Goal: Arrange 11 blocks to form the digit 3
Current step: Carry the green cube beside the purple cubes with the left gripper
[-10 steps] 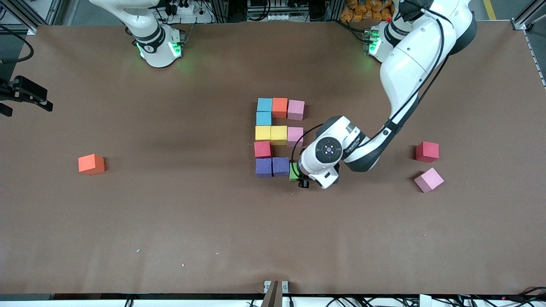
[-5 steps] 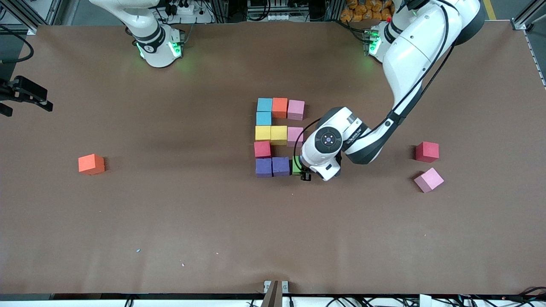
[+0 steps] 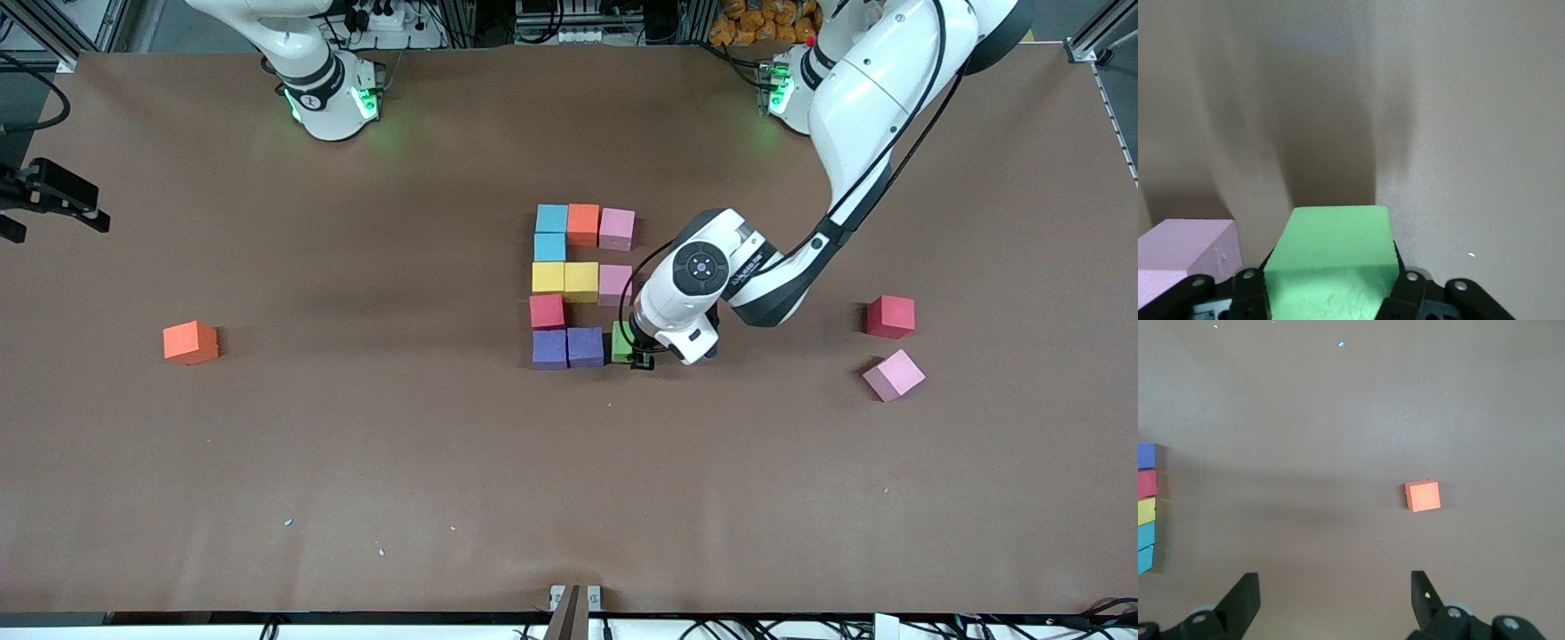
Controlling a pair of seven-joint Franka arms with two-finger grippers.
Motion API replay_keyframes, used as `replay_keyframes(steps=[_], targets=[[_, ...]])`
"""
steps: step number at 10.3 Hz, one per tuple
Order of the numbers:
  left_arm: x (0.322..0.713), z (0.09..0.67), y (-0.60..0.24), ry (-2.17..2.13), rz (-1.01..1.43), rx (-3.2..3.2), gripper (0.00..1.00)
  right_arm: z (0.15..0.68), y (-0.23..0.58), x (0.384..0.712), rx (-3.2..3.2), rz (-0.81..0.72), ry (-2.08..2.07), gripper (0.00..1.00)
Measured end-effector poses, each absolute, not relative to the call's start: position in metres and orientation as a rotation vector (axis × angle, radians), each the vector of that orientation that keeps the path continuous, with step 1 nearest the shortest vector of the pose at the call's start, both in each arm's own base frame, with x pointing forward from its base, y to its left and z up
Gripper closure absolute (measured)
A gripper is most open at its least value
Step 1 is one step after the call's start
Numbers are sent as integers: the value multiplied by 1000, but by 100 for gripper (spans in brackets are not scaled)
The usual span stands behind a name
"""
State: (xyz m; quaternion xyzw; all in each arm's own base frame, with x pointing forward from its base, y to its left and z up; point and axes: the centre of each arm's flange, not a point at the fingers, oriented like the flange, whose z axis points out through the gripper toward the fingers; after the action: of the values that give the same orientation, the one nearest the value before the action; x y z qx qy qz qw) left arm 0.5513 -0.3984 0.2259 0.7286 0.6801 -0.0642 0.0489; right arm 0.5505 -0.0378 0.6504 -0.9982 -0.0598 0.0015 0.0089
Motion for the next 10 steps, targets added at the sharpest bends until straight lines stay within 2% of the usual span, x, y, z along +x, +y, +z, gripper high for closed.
replay_keyframes(steps=[10], targets=[[550, 222, -399, 2027, -168, 2215, 41, 650, -38, 551, -3118, 5, -187, 0]])
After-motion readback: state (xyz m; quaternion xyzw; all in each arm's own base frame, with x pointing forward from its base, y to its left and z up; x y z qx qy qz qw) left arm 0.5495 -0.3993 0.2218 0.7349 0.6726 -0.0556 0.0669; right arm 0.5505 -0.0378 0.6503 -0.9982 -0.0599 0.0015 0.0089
